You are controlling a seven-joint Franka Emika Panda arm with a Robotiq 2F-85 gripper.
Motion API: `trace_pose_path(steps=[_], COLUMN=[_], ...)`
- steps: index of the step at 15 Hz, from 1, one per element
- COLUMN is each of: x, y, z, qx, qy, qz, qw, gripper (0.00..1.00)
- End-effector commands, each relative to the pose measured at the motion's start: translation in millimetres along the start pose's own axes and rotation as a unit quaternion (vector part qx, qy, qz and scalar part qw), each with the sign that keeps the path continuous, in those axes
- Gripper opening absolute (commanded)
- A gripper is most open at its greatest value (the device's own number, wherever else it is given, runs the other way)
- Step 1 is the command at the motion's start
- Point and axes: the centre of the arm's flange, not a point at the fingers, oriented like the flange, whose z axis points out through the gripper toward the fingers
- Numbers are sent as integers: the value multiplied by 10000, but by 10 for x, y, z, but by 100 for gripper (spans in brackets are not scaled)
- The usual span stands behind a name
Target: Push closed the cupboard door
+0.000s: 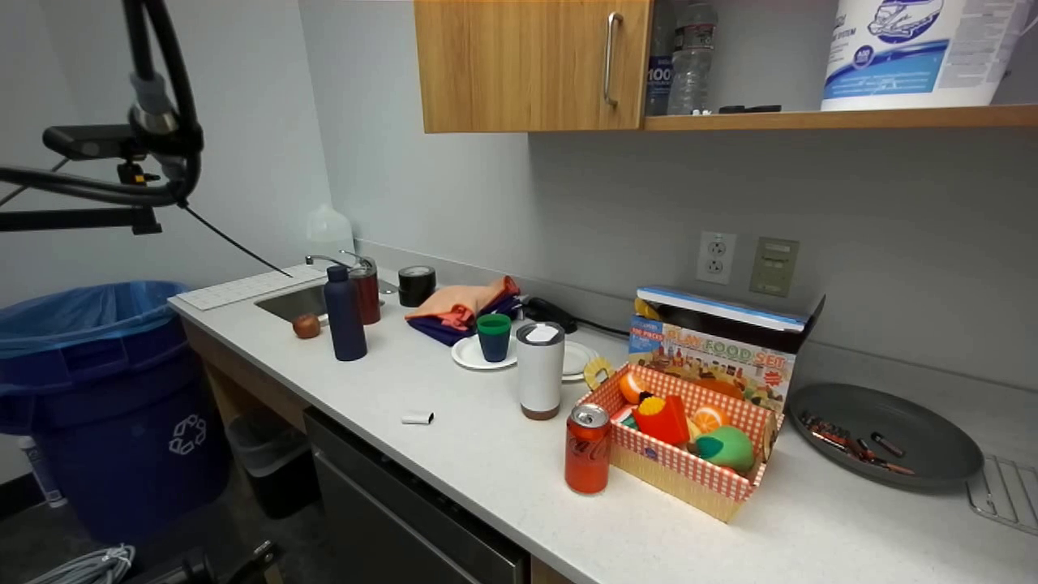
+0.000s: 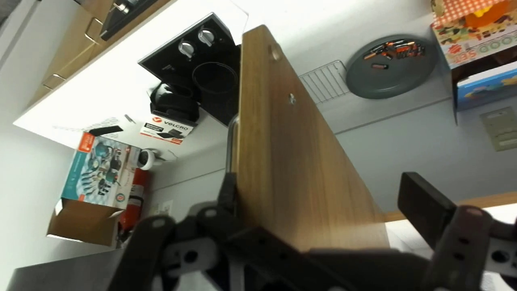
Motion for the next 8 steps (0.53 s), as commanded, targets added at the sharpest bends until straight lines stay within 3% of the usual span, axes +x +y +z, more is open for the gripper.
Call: trace_pose_path(steps=[1,8], x=[120,-105], y=[-28,-697], z=[-62,-256], qx=[566,641], qy=[-70,-434], qz=[-429,-1026], qw=[9975,9917], gripper=[100,100])
